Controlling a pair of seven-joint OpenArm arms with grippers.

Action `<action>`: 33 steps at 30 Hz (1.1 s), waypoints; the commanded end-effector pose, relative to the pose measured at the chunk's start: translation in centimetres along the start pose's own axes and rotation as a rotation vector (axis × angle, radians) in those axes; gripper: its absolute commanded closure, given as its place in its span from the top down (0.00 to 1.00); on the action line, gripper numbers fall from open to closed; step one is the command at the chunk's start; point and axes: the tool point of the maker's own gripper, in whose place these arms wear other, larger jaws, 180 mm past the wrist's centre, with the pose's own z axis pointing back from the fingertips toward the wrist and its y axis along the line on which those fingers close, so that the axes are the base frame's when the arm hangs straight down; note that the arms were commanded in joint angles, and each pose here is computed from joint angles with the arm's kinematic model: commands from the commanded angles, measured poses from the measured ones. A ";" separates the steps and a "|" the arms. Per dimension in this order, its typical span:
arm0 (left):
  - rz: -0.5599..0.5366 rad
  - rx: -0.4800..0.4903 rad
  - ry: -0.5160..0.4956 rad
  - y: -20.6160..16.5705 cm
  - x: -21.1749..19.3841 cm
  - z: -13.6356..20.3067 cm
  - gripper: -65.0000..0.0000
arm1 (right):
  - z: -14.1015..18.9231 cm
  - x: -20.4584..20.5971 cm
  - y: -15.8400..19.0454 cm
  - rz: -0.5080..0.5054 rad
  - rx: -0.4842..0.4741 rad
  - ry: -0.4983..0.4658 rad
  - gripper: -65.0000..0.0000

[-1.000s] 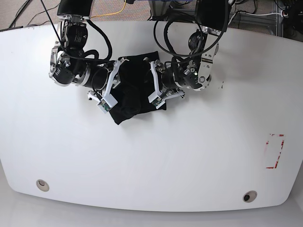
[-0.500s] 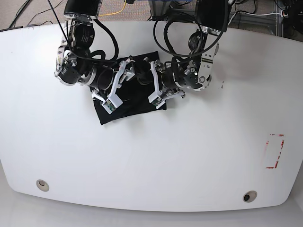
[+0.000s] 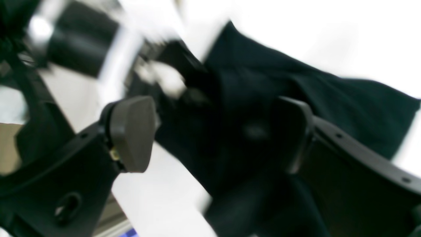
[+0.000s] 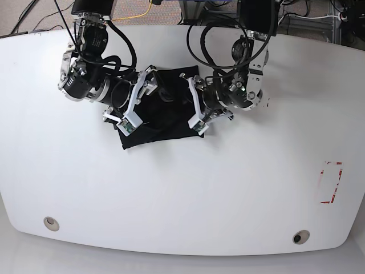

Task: Layout the t-shirt on the table in an organized manner, then fold the t-shirt properly
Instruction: 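Grasp both strip ends and fold them toward the middle, then release the left gripper and press the folded bundle flat with both grippers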

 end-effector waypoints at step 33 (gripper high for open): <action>0.134 -0.058 -0.188 5.5 1.3 3.6 0.37 | 0.3 -0.7 -2.9 0.226 -0.210 0.019 0.81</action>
